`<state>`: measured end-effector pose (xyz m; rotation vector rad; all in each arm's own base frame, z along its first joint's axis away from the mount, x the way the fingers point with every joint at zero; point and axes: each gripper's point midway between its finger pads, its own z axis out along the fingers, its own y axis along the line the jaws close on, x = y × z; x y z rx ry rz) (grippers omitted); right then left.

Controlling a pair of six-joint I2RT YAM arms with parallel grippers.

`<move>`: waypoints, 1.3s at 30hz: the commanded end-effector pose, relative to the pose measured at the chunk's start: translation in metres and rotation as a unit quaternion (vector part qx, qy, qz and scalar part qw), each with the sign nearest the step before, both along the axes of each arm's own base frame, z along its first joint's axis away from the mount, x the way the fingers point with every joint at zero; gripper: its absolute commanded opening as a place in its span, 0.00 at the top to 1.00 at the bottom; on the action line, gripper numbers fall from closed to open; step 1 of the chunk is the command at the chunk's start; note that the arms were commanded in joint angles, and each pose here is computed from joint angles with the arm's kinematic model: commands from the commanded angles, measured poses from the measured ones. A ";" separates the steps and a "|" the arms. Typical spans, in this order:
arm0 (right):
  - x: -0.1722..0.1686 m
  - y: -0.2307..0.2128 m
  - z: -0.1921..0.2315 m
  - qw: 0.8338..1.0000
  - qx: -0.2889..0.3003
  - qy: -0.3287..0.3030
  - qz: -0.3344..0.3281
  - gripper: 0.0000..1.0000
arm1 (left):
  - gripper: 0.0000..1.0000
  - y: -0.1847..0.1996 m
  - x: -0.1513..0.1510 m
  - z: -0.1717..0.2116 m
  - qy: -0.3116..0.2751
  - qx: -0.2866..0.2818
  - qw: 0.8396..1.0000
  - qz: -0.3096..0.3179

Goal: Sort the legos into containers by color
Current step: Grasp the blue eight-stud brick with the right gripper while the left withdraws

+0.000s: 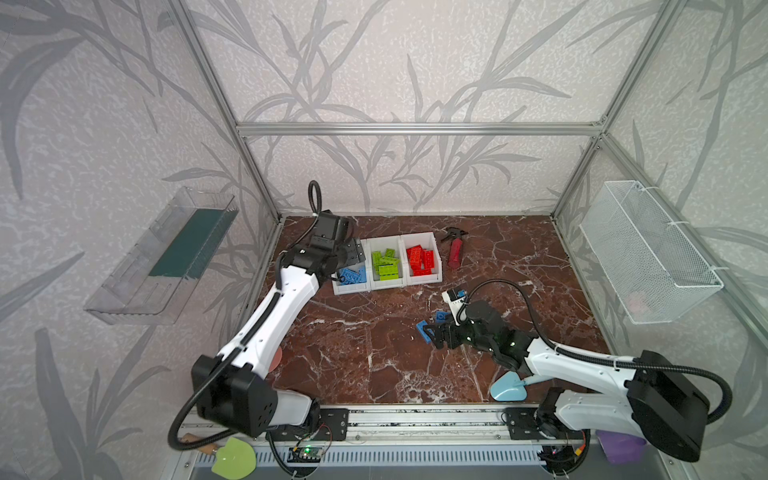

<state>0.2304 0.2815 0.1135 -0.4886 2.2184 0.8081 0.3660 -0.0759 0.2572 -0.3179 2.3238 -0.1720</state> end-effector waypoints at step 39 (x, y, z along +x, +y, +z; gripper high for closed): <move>-0.001 0.023 -0.089 0.955 -0.285 0.076 0.023 0.68 | 0.14 0.013 -0.120 -0.027 -0.047 -0.010 0.995 -0.090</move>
